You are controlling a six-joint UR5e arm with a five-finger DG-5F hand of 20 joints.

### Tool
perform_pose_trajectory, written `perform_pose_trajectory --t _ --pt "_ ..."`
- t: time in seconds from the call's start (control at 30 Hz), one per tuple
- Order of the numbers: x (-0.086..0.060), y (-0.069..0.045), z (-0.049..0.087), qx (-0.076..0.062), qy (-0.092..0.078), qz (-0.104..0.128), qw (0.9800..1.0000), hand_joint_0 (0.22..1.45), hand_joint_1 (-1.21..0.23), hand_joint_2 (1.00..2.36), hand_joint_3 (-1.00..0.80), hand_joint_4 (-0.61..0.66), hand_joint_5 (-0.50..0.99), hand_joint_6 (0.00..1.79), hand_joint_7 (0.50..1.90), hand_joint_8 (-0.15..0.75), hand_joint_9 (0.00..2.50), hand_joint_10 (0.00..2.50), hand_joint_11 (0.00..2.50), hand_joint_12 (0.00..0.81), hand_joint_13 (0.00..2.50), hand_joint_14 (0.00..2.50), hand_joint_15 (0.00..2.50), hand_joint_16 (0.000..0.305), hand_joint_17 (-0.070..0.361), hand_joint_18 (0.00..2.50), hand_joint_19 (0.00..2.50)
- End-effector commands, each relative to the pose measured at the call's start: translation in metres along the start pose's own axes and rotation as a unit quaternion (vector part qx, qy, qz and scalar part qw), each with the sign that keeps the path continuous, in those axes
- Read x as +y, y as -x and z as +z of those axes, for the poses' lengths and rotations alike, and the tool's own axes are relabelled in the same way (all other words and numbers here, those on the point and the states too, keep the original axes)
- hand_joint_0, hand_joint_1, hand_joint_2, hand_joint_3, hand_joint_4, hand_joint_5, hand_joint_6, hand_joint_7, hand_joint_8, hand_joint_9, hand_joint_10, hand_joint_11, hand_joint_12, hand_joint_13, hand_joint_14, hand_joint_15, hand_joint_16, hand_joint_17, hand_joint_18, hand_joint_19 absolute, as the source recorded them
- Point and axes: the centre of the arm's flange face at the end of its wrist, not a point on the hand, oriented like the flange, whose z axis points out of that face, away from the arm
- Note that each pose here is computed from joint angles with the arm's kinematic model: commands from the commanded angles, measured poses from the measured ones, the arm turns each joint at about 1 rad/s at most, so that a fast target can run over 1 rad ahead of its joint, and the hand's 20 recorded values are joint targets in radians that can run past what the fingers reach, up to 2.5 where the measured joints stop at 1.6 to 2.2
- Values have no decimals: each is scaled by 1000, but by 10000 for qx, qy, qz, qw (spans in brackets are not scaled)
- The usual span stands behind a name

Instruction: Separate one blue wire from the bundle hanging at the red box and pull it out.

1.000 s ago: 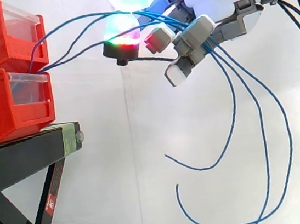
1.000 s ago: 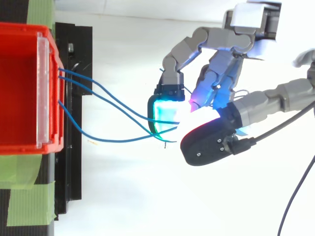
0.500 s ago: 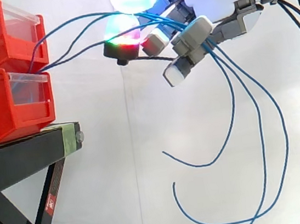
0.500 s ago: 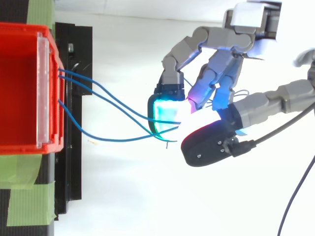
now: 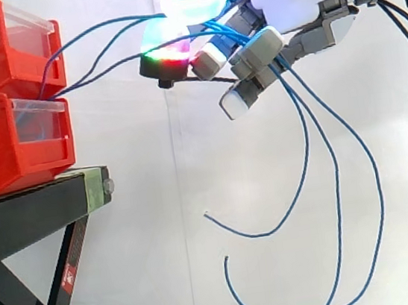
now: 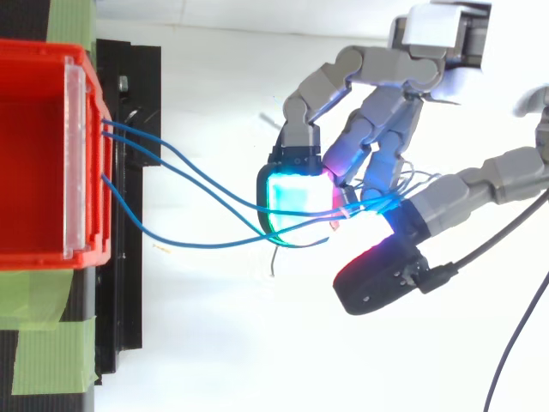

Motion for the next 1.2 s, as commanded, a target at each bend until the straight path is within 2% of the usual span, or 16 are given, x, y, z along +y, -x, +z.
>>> perform_pose_trajectory --t 0.0,0.23,0.4,0.6,0.73,0.9,1.03,1.17 --pt "0 0 0 -2 -1 1 10000 624 -960 1009 -394 242 -228 915 908 375 912 21 1074 451 1381 17 1277 57 128 821 527" --pt "0 -2 0 13 3 6 10000 580 -728 1009 -400 229 -192 910 916 401 1113 21 1110 448 1500 16 1299 55 124 909 561" --pt "0 -2 0 13 3 14 10000 589 -630 1012 -368 216 -179 905 928 402 1169 21 1100 446 1535 15 1315 54 122 945 575" --pt "1 -2 0 20 5 12 10000 617 -680 1017 -300 194 -175 909 936 408 1185 21 1108 437 1549 16 1316 53 119 961 571" --pt "1 -3 0 27 8 11 10000 627 -745 1020 -230 130 -173 921 933 408 1195 21 1139 442 1544 16 1314 52 117 968 564" --pt "1 -3 0 27 8 11 10000 640 -798 1024 -159 72 -176 929 1026 406 1207 22 1158 442 1548 18 1318 52 116 973 561" --pt "1 -3 0 27 8 11 10000 641 -832 1025 -137 79 -188 943 982 397 1159 20 1163 442 1533 17 1319 52 117 958 562" --pt "1 -3 0 27 8 11 10000 647 -890 1025 -144 161 -207 942 967 382 1074 20 1136 437 1482 17 1311 53 120 910 550"
